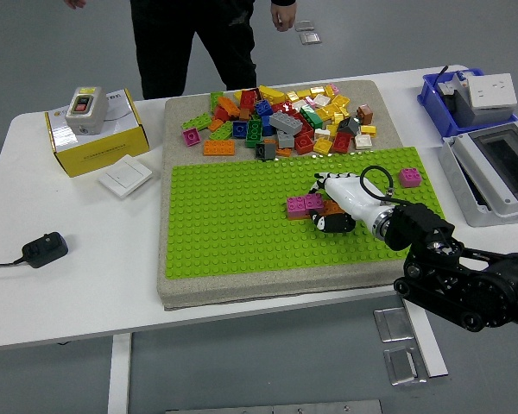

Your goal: Pick up the brick,pile it on top of brick,press brick,pick up the brick,pile it on top of brick,press brick

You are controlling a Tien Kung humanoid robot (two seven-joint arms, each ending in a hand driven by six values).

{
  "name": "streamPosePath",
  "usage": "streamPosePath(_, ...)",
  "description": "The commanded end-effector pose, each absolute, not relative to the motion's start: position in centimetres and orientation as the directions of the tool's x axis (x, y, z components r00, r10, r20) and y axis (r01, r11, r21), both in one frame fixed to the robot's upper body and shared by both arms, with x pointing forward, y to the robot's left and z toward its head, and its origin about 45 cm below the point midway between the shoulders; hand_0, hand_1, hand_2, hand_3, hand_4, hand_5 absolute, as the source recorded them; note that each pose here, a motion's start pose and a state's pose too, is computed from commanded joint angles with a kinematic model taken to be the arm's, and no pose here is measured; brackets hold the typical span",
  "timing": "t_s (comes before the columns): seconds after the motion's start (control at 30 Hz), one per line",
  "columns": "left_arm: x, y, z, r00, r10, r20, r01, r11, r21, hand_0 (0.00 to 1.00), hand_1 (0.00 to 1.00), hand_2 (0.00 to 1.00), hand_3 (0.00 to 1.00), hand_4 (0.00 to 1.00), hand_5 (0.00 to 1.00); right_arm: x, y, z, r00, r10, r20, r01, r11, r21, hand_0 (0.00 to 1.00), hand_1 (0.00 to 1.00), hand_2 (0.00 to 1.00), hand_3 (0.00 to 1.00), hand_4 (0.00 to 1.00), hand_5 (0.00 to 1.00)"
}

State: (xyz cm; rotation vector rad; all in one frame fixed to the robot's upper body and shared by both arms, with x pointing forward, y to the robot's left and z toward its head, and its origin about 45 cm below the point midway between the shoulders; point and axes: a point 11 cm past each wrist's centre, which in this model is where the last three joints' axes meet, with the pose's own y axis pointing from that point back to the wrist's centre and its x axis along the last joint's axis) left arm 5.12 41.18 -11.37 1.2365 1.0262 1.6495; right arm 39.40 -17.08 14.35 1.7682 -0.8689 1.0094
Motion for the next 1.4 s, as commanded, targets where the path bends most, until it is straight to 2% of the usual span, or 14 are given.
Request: streamPosePath(1.4,5.21,41.30,-11.32,-0.184,0.932,0.312,-0.136,-0.339,0.931,0.665,0.664,0.654,0.645,0.362,0.574,39.35,-17.26,13.54,0.436,-0.141,0.889,-0.864,-0.343,0.369,0.942,0.938,0.973,0.623,0.495,0.354)
